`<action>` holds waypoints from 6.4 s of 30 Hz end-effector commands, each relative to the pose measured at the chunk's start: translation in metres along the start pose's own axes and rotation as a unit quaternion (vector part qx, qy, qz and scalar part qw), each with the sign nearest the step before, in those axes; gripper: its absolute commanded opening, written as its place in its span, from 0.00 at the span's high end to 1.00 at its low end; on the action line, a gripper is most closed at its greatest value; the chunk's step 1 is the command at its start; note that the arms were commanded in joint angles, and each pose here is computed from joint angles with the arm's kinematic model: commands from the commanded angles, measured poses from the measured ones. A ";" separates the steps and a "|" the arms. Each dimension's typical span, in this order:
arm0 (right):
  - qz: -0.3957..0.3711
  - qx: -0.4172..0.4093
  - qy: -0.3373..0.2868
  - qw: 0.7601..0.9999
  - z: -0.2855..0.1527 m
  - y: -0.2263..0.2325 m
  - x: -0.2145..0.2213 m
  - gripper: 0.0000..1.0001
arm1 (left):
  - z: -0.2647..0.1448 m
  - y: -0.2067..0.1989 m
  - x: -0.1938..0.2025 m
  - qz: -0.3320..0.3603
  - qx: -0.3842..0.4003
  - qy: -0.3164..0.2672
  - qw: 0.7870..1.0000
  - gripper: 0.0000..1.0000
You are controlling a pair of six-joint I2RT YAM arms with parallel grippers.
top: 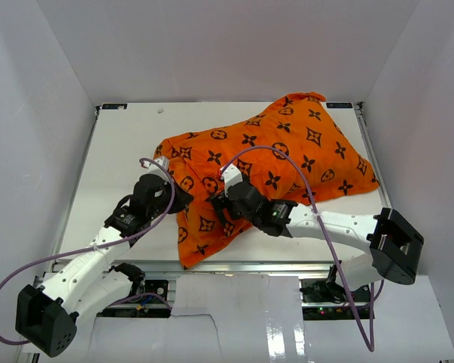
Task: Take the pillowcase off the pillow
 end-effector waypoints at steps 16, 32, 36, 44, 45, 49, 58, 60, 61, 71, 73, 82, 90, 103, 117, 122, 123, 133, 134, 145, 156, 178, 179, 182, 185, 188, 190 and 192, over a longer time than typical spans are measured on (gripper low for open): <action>0.096 0.214 -0.022 0.972 -0.017 -0.095 -0.006 0.92 | -0.036 -0.002 -0.049 -0.006 -0.120 -0.121 0.985 1.00; 0.116 0.111 -0.045 0.986 -0.003 -0.075 -0.010 0.92 | -0.037 -0.042 -0.064 0.038 -0.068 -0.061 0.995 0.42; 0.119 0.093 -0.055 0.987 -0.002 -0.069 -0.016 0.92 | -0.014 -0.067 -0.045 0.069 -0.053 -0.014 0.996 0.32; 0.123 0.098 -0.053 0.986 -0.004 -0.070 -0.010 0.92 | 0.017 -0.116 -0.027 0.087 -0.066 -0.007 0.994 0.26; 0.124 0.097 -0.055 0.986 -0.004 -0.070 -0.010 0.92 | 0.021 -0.122 -0.022 0.091 -0.065 -0.004 0.994 0.26; 0.126 0.099 -0.059 0.985 -0.008 -0.071 -0.008 0.92 | 0.050 -0.134 -0.002 0.113 -0.085 0.021 0.990 0.25; 0.120 0.120 -0.060 0.984 -0.018 -0.076 0.004 0.92 | 0.076 -0.128 0.011 0.105 -0.136 0.020 0.985 0.24; 0.120 0.125 -0.062 0.983 -0.020 -0.078 0.004 0.92 | 0.075 -0.128 0.014 0.102 -0.139 0.017 0.985 0.26; 0.120 0.124 -0.062 0.983 -0.020 -0.078 0.004 0.92 | 0.076 -0.129 0.015 0.101 -0.140 0.016 0.985 0.27; 0.127 0.121 -0.070 0.982 -0.024 -0.080 0.000 0.92 | 0.084 -0.109 0.027 0.122 -0.217 0.009 0.969 0.49; 0.130 0.123 -0.071 0.981 -0.023 -0.081 0.000 0.92 | 0.081 -0.106 0.026 0.124 -0.225 0.006 0.967 0.68; 0.162 0.146 -0.053 0.974 -0.018 -0.105 0.009 0.92 | 0.008 -0.079 0.006 0.112 -0.219 -0.025 0.969 1.00; 0.175 0.118 -0.039 0.977 -0.008 -0.106 0.011 0.92 | -0.043 -0.036 0.018 0.037 -0.140 -0.048 0.988 1.00; 0.067 -0.075 -0.144 0.984 -0.054 -0.043 -0.057 0.52 | -0.034 -0.028 0.034 0.024 -0.087 -0.035 0.995 1.00; 0.068 -0.175 -0.073 0.980 0.022 0.016 -0.047 0.51 | -0.038 -0.027 0.033 0.015 -0.077 -0.044 0.996 1.00; 0.194 -0.077 -0.028 0.978 0.063 -0.051 -0.018 0.54 | -0.046 -0.038 0.005 0.014 -0.105 -0.104 0.989 1.00; 0.212 -0.049 -0.031 0.976 0.067 -0.074 -0.015 0.54 | -0.047 -0.042 0.000 0.014 -0.109 -0.111 0.988 1.00; 0.257 0.047 -0.020 0.965 0.085 -0.157 -0.018 0.56 | -0.037 0.011 0.055 -0.033 -0.094 -0.043 0.994 1.00; 0.256 0.046 -0.016 0.965 0.088 -0.157 -0.019 0.56 | -0.034 0.012 0.058 -0.037 -0.084 -0.042 0.995 1.00; 0.133 -0.078 -0.045 0.987 0.067 -0.117 -0.041 0.47 | 0.002 0.038 0.086 -0.022 -0.136 -0.020 0.990 1.00; 0.000 -0.116 -0.021 0.993 0.039 -0.049 -0.045 0.29 | 0.005 0.026 0.079 -0.019 -0.124 -0.029 0.992 1.00; 0.021 -0.009 0.128 0.991 0.112 -0.010 0.047 0.44 | -0.006 0.021 0.066 -0.028 -0.123 -0.057 0.990 1.00; 0.026 -0.010 0.128 0.991 0.116 -0.009 0.050 0.50 | -0.007 0.021 0.065 -0.029 -0.124 -0.059 0.990 1.00; 0.045 0.001 0.120 0.992 0.124 -0.015 0.045 0.92 | -0.011 0.016 0.057 -0.024 -0.132 -0.070 0.988 1.00; 0.086 0.013 0.078 0.993 0.119 -0.051 0.007 0.92 | -0.016 0.011 0.051 -0.026 -0.129 -0.077 0.988 1.00; 0.147 0.017 0.003 0.989 0.094 -0.104 -0.046 0.92 | -0.017 0.011 0.052 -0.026 -0.111 -0.075 0.991 1.00; 0.158 0.029 -0.039 0.986 0.079 -0.134 -0.073 0.92 | -0.018 0.012 0.056 -0.018 -0.092 -0.063 0.994 1.00; 0.162 0.042 -0.051 0.985 0.070 -0.153 -0.098 0.92 | -0.014 0.013 0.062 -0.014 -0.074 -0.054 0.996 1.00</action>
Point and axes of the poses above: each gripper's point midway between its finger pads, its own z axis out along the fingers, its own y axis along the line the jaws close on, x = y × z, the point moved 7 cm from there along -z, back along the fingers, and after that the axes turned 9 degrees about -z, right-handed, at the moved point
